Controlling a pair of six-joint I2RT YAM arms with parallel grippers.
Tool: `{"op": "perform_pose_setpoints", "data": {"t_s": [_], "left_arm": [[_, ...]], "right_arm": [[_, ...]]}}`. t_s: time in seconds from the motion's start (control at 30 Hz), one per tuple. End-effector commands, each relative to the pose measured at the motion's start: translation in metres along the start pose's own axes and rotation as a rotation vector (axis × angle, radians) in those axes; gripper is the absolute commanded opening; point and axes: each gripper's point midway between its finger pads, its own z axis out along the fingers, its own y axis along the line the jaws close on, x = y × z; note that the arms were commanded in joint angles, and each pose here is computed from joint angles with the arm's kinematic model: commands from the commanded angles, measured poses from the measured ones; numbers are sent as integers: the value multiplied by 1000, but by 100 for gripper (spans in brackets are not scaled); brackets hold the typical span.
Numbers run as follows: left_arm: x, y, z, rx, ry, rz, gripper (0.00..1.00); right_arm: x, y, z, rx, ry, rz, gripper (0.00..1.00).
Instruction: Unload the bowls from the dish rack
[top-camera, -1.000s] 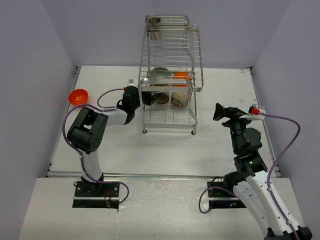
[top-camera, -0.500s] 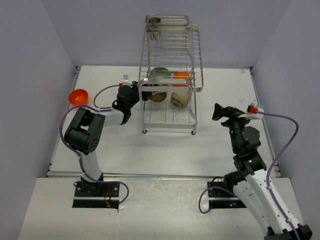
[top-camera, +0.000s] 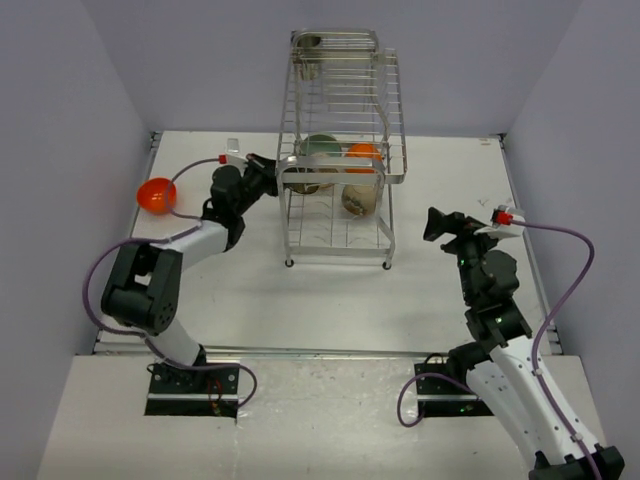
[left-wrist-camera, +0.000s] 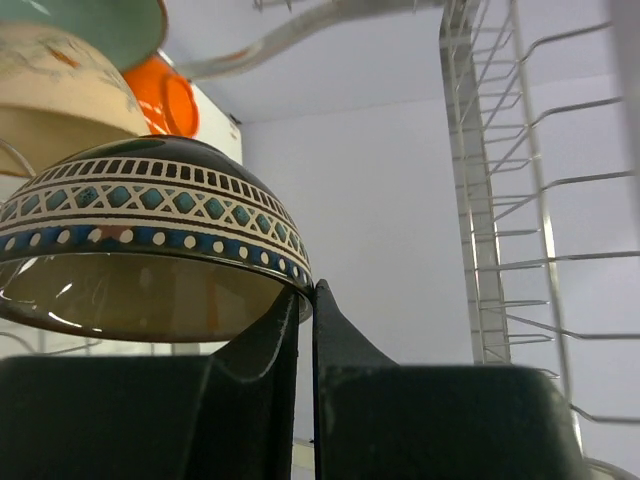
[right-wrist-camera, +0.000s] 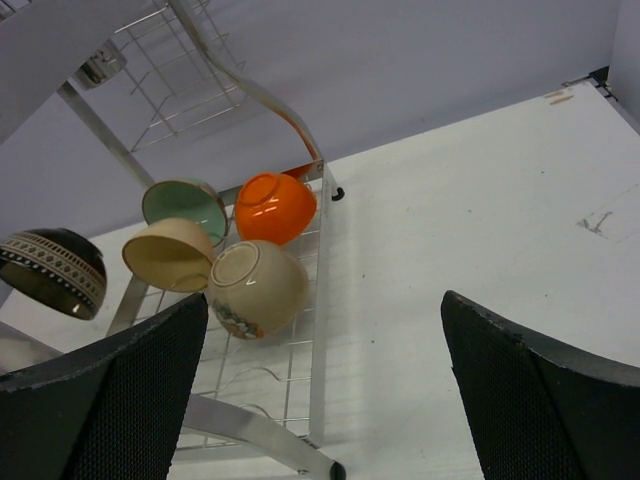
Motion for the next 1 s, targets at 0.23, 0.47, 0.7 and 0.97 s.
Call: {"op": "perform_pose_setpoints", "data": {"t_s": [0.23, 0.47, 0.7, 0.97], "left_arm": [[-85, -9, -85, -232, -192, 327, 0], [-174, 5, -138, -769, -340, 585, 0], [-228, 26, -180, -1251, -362, 744, 0], [-212, 60, -201, -1302, -301, 773, 0]], "right_arm": [[-13, 5, 0, -10, -33, 18, 99], [-13, 12, -4, -51, -24, 35, 99], [-10, 18, -3, -73, -3, 46, 99], [-7, 26, -2, -110, 15, 62, 99]]}}
